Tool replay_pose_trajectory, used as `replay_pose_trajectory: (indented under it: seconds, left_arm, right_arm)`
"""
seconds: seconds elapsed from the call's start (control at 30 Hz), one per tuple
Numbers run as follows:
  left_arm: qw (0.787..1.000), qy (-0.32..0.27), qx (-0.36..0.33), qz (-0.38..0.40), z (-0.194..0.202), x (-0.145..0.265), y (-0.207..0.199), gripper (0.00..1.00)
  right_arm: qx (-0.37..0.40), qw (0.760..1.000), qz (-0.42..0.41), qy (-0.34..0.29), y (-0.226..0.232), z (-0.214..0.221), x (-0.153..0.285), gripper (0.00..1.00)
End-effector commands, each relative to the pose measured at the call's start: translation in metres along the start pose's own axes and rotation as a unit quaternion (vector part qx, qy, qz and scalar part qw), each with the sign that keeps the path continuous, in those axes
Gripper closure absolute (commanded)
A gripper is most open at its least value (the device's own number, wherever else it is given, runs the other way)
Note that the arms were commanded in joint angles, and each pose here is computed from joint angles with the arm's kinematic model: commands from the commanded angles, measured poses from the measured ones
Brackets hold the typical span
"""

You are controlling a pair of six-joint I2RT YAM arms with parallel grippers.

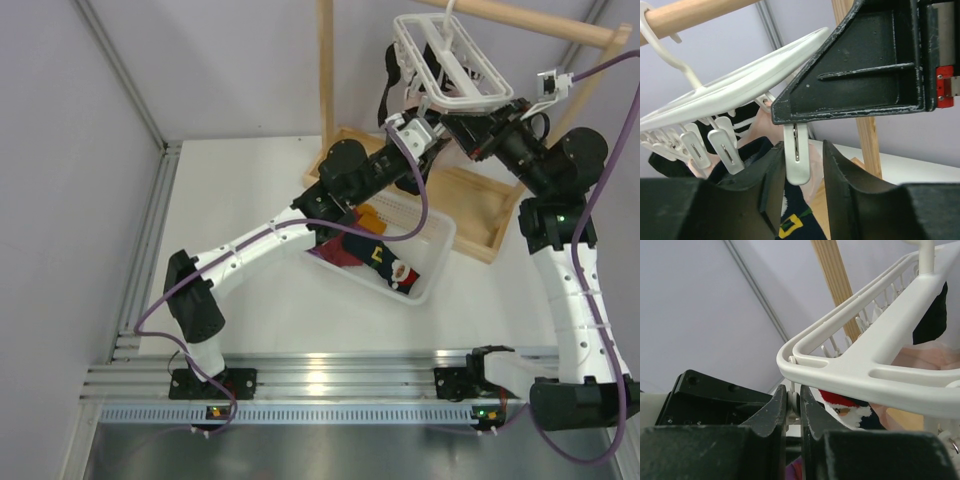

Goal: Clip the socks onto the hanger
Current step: Open the clamp at the hanger, then pick up the sock from the bin.

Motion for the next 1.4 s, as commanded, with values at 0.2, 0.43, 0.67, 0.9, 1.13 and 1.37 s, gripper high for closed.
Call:
replay_pose_trajectory:
  seconds: [0.2, 0.43, 0.67, 0.9, 1.13, 1.37]
  left_arm:
    - [1.0, 0.013, 0.014, -0.008, -0.035, 0.031, -0.003, 0.48]
    - [0.99, 0.111, 0.083, -0.003, -0.015, 0.107, 0.008, 0.44]
    - [0.951, 0.266, 0.114, 0.113, 0.052, 0.144, 0.005, 0.46]
    - [0.879, 0.376, 0.007, 0.293, 0.125, 0.137, -0.002, 0.46]
    - [0.816, 0.44, -0.064, 0.369, 0.192, 0.107, -0.001, 0.45]
    - [0.735, 0.478, -0.147, 0.458, 0.231, 0.103, -0.009, 0.45]
  right_arm:
    - [0.017, 0.999, -0.001, -0.03, 0.005, -0.02, -0.003, 1.0]
    - [0.017, 0.999, 0.004, -0.031, 0.004, -0.02, -0.004, 1.0]
    - [0.021, 0.999, 0.007, -0.033, 0.004, -0.024, -0.005, 1.0]
    - [0.023, 0.999, 0.01, -0.027, 0.003, -0.024, -0.004, 1.0]
    - [0.024, 0.999, 0.01, -0.021, 0.002, -0.021, -0.005, 1.0]
    - [0.021, 1.0, 0.011, -0.013, -0.002, -0.017, -0.008, 1.0]
Point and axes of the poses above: each gripper's point midway between its finger pads, its own x axis back along the fingers, its own y axis along the line the jaws close on, z = x × y, the point moved 9 cm from there along x, back along the fingers, and after that the axes turned 15 degrees about x, right-handed, at the moved point
